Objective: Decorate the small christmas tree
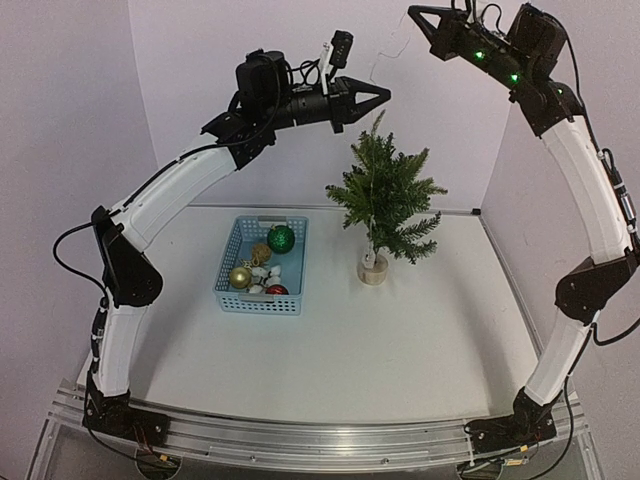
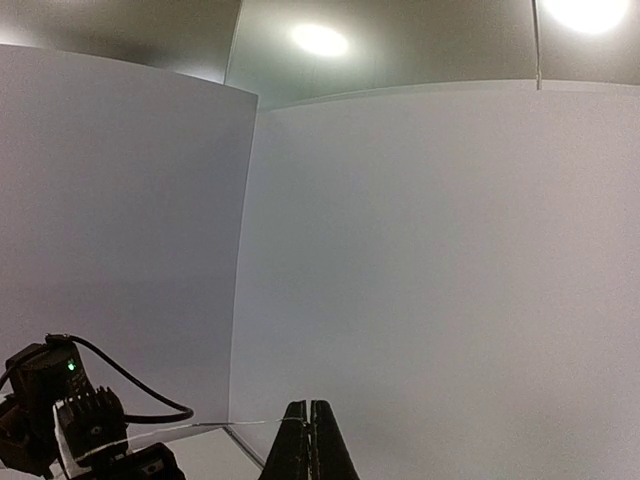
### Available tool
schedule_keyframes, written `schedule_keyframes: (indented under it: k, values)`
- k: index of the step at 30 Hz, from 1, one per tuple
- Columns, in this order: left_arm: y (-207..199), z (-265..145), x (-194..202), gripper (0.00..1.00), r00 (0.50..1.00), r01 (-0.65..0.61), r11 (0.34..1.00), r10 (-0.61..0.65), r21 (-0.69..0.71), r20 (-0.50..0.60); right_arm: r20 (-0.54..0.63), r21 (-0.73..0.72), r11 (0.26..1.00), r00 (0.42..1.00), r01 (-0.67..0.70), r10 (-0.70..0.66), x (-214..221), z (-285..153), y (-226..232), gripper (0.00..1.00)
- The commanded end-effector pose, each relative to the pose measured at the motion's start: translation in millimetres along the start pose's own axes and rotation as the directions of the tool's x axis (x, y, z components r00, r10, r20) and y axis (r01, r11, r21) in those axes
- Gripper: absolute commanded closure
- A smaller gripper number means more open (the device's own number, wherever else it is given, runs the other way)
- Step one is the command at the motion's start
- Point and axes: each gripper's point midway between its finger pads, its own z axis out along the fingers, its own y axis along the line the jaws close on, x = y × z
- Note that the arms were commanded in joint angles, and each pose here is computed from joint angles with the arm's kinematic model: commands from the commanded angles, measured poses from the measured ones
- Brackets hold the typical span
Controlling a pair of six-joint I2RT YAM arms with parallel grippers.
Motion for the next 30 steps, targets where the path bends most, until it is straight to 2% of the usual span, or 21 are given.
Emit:
schedule_keyframes:
  k: [1,8,15,21,25,30]
  values:
    - [19.7,-19.1,-40.5,1.0,0.996,0.007,0.997,0.0,-0.079,0.094,0.082,0.037,0.998,0.995,0.052,-0.054,-26.3,-3.9,-3.4,1.0]
    - [64.3,-36.2,-34.2,1.0,0.992,0.048,0.985,-0.027,-0.166,0.125,0.061,0.125,0.985,0.99,0.118,-0.126,-11.7,7.2,-22.1,1.0]
    - [99.8,-44.6,-2.0,1.0,0.992,0.096,0.961,-0.072,-0.258,0.102,-0.098,0.322,0.914,0.969,0.246,-0.226,39.8,17.1,-76.6,1.0]
    - [116.7,-40.4,34.0,1.0,0.992,0.116,0.947,-0.098,-0.3,0.074,-0.273,0.427,0.875,0.955,0.23,-0.118,110.9,0.1,-140.3,1.0]
    - [128.8,-38.8,49.1,1.0,0.992,0.117,0.934,-0.097,-0.338,0.075,-0.331,0.451,0.874,0.943,0.179,-0.022,142.7,-14.4,-165.3,1.0]
    - [152.6,-42.7,73.2,1.0,0.991,0.131,0.894,-0.111,-0.428,0.071,-0.431,0.482,0.864,0.898,0.147,0.088,187.7,-35.4,-189.6,1.0]
